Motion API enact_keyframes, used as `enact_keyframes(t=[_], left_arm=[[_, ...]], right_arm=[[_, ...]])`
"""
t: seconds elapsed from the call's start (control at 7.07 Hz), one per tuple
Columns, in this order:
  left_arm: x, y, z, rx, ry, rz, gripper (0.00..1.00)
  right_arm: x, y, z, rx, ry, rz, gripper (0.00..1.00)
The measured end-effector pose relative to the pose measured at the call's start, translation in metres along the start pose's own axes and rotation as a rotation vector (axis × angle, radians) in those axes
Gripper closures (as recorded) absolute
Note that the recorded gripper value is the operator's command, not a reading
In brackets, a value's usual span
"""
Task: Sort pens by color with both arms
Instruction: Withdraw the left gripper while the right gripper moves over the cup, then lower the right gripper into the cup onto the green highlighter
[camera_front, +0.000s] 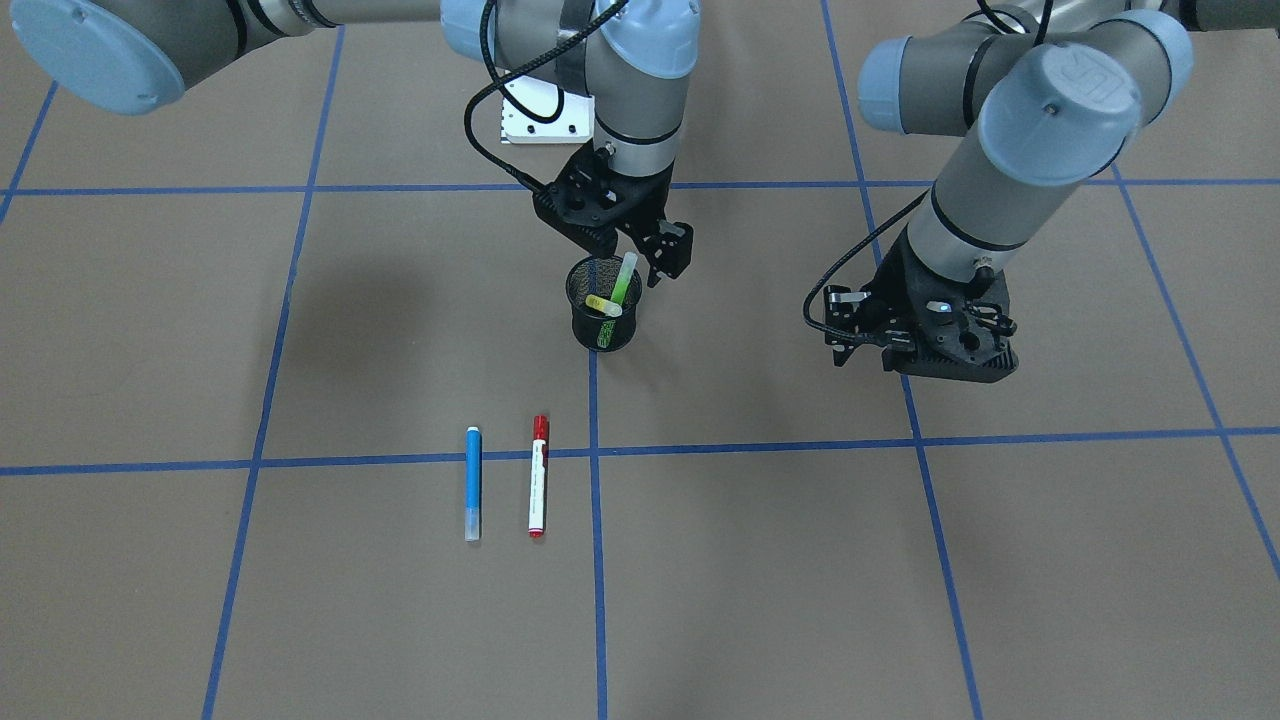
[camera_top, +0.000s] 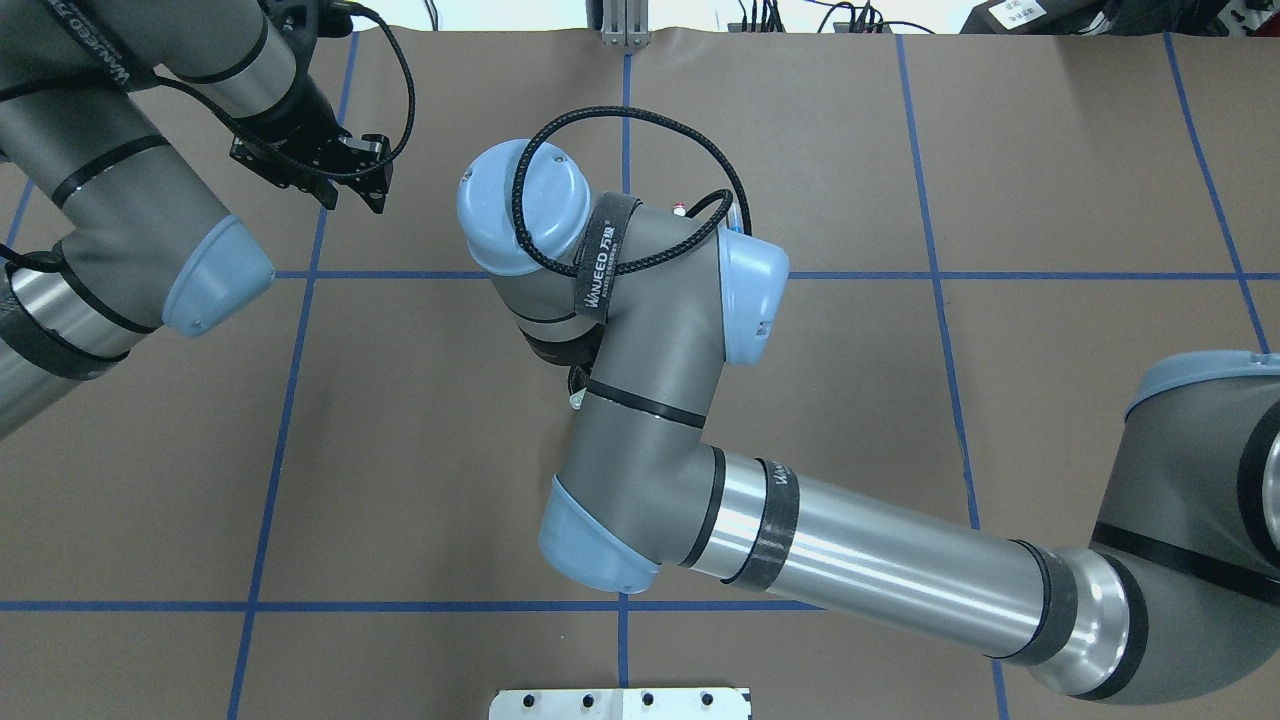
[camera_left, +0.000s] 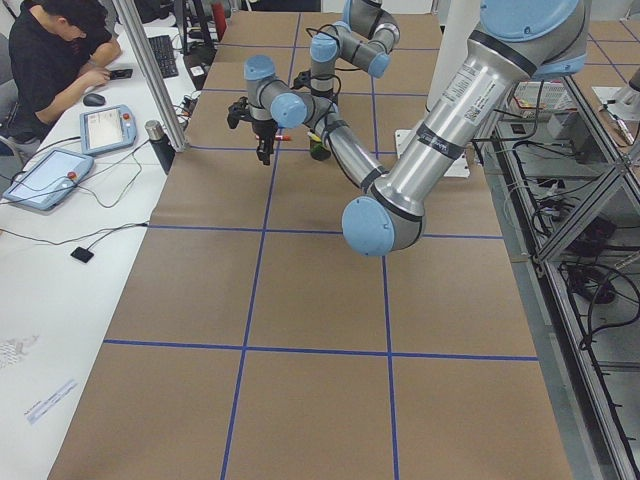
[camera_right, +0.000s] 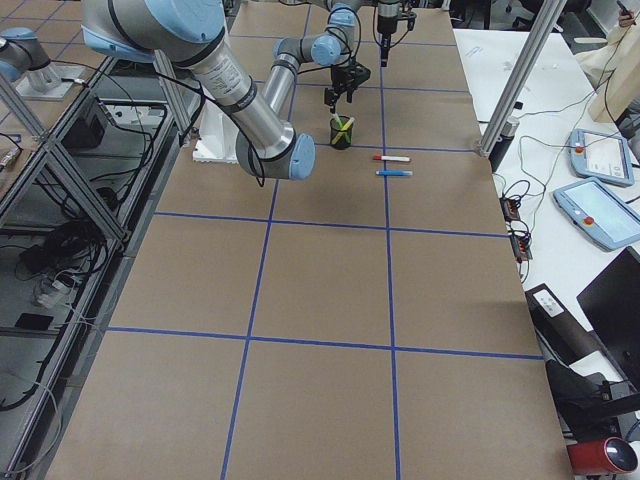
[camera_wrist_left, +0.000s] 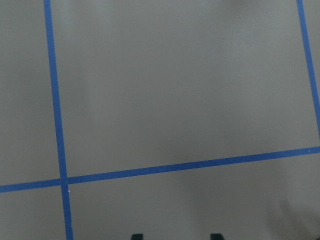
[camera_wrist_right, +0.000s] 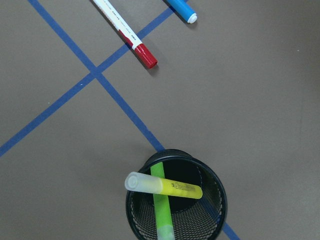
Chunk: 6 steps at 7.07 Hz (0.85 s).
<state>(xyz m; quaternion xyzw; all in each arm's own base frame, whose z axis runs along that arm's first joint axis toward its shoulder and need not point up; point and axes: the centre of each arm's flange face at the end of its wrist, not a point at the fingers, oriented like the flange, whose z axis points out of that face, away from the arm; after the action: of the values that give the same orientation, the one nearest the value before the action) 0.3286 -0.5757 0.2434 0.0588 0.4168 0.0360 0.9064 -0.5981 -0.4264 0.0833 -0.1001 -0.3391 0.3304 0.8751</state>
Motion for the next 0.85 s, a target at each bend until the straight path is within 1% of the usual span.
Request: enact_keyframes(t=[0.14,0.42,0.57,0.85], left_arm=[[-0.001,0.001,0.0,0.0,0.0,0.0,0.45],[-0.002,0.002,-0.001,0.0,-0.002,-0.002,0.45],[-0.003,0.002,-0.001,0.0,-0.003,-0.002,0.45],[-0.005,0.003,0.001,-0.003,-0.004,-0.004,0.45]], right_arm=[[-0.002,0.004,0.006,-0.002,0.001,-0.005,0.15],[0.0,0.011,0.013,-0.01,0.01,-0.017,0.19],[0.001,0.013,0.016,-0.014,0.016,-0.021,0.28],[0.005,0.014,0.021,-0.016,0.028,-0.022,0.33]])
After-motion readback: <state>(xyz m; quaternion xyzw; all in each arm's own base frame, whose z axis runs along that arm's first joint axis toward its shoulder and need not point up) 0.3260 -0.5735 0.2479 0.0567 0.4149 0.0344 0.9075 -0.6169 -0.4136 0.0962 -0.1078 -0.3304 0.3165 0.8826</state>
